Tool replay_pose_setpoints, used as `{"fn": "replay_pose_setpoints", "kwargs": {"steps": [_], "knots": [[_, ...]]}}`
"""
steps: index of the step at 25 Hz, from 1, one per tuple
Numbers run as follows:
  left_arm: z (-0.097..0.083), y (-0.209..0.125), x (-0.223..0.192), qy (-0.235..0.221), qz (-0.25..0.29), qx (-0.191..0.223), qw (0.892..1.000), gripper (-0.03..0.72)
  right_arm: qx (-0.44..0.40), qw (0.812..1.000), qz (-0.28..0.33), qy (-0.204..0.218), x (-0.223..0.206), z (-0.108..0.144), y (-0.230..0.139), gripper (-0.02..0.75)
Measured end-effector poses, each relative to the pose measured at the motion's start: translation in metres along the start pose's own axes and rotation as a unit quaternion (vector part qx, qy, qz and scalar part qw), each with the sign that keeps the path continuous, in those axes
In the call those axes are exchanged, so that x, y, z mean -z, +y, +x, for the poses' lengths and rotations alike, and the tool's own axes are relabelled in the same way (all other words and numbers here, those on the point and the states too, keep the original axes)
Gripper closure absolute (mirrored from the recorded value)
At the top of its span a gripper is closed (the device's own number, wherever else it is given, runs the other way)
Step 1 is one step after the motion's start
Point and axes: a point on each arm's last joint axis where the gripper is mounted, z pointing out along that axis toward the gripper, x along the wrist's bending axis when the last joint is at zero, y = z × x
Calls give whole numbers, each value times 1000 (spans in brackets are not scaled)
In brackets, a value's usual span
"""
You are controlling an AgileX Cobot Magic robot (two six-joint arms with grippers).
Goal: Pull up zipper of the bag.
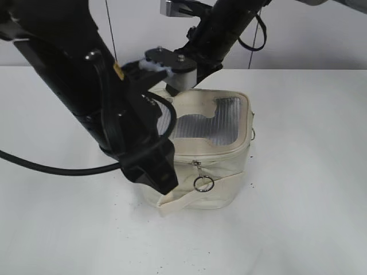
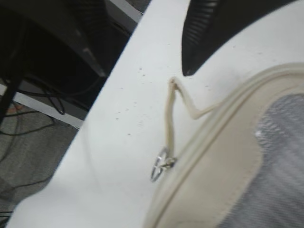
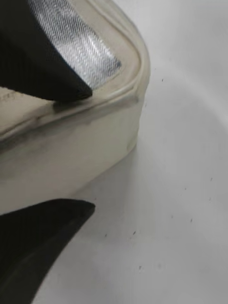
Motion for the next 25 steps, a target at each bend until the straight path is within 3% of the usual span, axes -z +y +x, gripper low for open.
{"fn": "replay_pose_setpoints", "kwargs": {"steps": [6,10,16,21,25], "knots": [[13,2,29,73,-63,10,995,211,-16,997,3,-80,37,-1,0,202],[32,13,45,100,-115,26,988,194,-47,994,-21,-98,65,-8,-1,202],[75,34,70,141,-175,65,972,191,-138,981,-62,-124,110,-27,-13,202],[102,58,56,148,-169,51,973,190,-180,971,-75,-140,142,-31,-33,202],[112,81,40,119,-168,38,978,190,-201,967,-61,-142,155,-23,-56,202]]}}
